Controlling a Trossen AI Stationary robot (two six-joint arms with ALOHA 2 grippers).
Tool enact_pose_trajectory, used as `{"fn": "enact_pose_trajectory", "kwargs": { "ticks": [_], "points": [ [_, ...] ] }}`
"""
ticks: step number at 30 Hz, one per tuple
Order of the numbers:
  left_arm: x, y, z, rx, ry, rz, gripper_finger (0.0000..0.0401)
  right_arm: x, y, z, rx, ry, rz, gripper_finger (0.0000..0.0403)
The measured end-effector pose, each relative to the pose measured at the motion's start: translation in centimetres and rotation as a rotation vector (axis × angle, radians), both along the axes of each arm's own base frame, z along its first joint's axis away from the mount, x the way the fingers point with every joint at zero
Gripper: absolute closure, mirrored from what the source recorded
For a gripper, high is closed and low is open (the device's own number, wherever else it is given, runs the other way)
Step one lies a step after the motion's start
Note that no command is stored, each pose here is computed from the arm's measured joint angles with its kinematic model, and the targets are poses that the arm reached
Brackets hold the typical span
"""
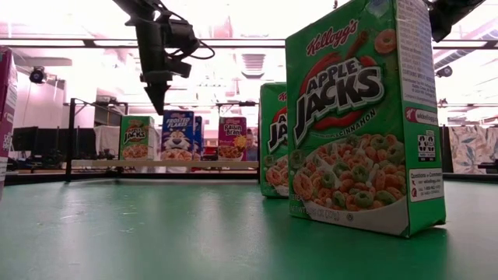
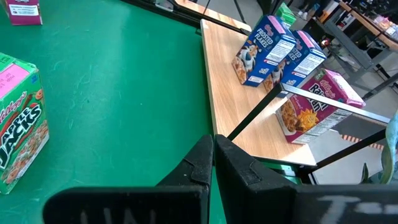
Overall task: Stack cereal on shelf
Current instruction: Put the left blue cereal box on the shelf aligned with the other blue cereal box
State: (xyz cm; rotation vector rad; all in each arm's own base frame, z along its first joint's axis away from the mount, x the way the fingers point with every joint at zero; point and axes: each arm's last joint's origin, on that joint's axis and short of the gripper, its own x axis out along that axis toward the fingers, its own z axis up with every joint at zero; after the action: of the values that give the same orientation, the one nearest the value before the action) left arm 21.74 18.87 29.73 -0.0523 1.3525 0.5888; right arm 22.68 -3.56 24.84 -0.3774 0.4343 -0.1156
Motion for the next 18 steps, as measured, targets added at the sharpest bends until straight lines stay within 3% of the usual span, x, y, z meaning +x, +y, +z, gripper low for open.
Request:
{"fn": "enact_pose_trajectory", "kwargs": {
  "ticks": [18],
  "points": [
    [0.26, 0.48, 0.22, 0.074, -0.005, -0.004, 0.0401, 0.0, 0.01, 0.0, 0.0, 0.0, 0.0, 0.0394]
  ]
}}
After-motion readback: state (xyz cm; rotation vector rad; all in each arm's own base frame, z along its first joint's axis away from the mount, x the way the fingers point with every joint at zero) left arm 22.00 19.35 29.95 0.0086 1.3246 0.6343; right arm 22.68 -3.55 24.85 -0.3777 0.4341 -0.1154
